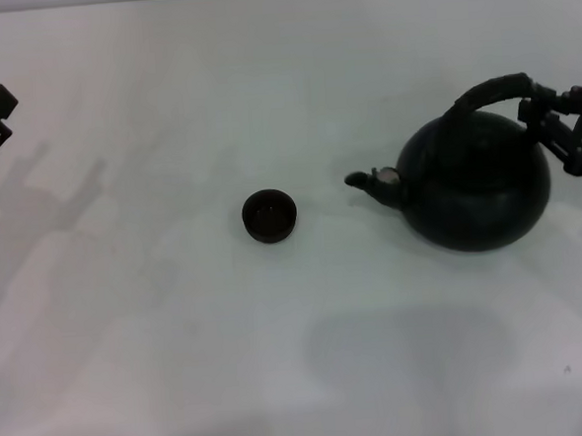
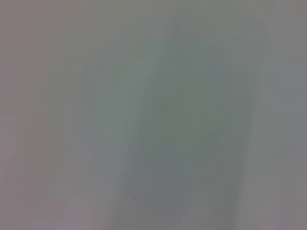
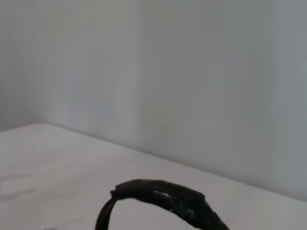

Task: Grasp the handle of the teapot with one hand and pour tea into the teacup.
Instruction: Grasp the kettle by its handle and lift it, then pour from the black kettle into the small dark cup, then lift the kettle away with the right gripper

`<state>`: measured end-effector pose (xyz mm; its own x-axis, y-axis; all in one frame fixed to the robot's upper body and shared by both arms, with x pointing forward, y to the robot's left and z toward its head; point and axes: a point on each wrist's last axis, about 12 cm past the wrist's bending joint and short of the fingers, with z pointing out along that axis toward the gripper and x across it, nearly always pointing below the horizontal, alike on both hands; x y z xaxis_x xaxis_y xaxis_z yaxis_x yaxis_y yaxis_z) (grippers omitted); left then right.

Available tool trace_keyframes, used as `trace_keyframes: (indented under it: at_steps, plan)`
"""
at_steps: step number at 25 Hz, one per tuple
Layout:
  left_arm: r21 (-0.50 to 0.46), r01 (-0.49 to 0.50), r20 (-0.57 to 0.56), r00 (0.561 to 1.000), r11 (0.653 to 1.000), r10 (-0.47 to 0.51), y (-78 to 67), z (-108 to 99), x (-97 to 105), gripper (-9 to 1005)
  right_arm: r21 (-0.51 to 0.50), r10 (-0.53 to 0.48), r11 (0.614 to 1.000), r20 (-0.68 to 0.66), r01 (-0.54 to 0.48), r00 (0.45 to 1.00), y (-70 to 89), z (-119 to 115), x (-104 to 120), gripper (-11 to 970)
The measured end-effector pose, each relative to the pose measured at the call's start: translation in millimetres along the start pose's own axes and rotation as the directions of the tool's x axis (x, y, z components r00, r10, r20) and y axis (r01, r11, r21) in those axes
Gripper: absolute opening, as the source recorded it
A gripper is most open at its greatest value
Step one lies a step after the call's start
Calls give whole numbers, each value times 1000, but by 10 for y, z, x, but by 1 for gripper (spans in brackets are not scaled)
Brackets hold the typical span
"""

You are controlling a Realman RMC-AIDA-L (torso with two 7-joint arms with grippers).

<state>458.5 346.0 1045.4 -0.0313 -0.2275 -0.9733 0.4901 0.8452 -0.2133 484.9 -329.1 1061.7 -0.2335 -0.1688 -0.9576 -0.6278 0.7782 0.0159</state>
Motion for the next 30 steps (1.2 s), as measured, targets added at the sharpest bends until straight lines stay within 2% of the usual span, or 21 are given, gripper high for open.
trace_keyframes:
  at_steps: [14,19,24,30]
  plan:
    - [-6,4,1,1000,1000,-4,9,5,-2,849,42,-47,998,-3,47,999,-113,95,-67,142]
    - [-8,4,-1,1000,1000,-4,10,2,1,849,52,-49,998,39,47,998,-125,101,-115,133]
    - [-18,0,-12,1000,1000,-1,21,0,15,849,30,-80,997,98,77,992,-83,151,-237,129]
    - [-45,16,-40,999,999,-18,29,-24,82,849,-19,-165,985,157,170,974,92,358,-419,126]
